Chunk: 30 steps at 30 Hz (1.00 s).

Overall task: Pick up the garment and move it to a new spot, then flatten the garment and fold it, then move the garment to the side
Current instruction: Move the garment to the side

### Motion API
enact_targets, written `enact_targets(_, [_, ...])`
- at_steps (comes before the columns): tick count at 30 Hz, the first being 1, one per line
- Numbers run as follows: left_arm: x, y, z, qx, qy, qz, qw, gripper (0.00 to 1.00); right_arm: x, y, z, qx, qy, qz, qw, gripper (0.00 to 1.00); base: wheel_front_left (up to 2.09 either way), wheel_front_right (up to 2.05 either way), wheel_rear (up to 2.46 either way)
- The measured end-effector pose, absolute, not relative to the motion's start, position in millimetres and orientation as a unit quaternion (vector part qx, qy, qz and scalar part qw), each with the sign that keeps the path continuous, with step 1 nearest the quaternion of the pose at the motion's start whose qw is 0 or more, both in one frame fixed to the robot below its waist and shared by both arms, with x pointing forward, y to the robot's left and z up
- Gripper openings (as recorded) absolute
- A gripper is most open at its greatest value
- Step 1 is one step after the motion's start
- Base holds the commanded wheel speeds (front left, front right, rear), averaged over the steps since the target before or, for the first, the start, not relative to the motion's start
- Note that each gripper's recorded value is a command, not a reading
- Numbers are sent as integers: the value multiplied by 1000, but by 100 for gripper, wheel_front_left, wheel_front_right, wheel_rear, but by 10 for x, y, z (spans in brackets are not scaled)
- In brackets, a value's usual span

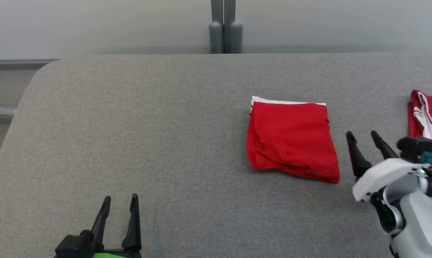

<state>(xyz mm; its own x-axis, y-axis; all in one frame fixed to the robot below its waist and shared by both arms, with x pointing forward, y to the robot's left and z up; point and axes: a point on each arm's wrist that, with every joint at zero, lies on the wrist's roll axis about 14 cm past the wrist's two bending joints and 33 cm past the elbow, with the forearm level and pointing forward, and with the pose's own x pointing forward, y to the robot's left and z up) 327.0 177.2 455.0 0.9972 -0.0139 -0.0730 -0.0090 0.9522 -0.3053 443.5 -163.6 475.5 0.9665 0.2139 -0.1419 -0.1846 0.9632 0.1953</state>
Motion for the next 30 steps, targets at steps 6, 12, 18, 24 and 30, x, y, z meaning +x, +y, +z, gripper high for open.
enact_targets(6, [3230, 1853, 4470, -161, 49, 18, 986, 100, 4640, -1377, 4306, 90, 198, 121, 969, 100, 0, 0, 0])
enact_targets(12, [3169, 1950, 4420, -165, 56, 38, 984, 100, 4636, -1084, 3928, 122, 285, 129, 942, 100, 0, 0, 0])
enact_targets(18, [3229, 1950, 4386, -166, 61, 37, 984, 100, 4822, -1175, 4051, 143, 264, 114, 947, 0, 0, 0, 0])
enact_targets(24, [3458, 1766, 4425, -165, 56, 1, 985, 100, 5181, -1984, 4730, 84, 187, 70, 976, 0, 0, 0, 0])
enact_targets(30, [3758, 1536, 4388, -165, 59, -38, 984, 100, 5158, -3119, 4997, 16, 207, -30, 978, 0, 0, 0, 0])
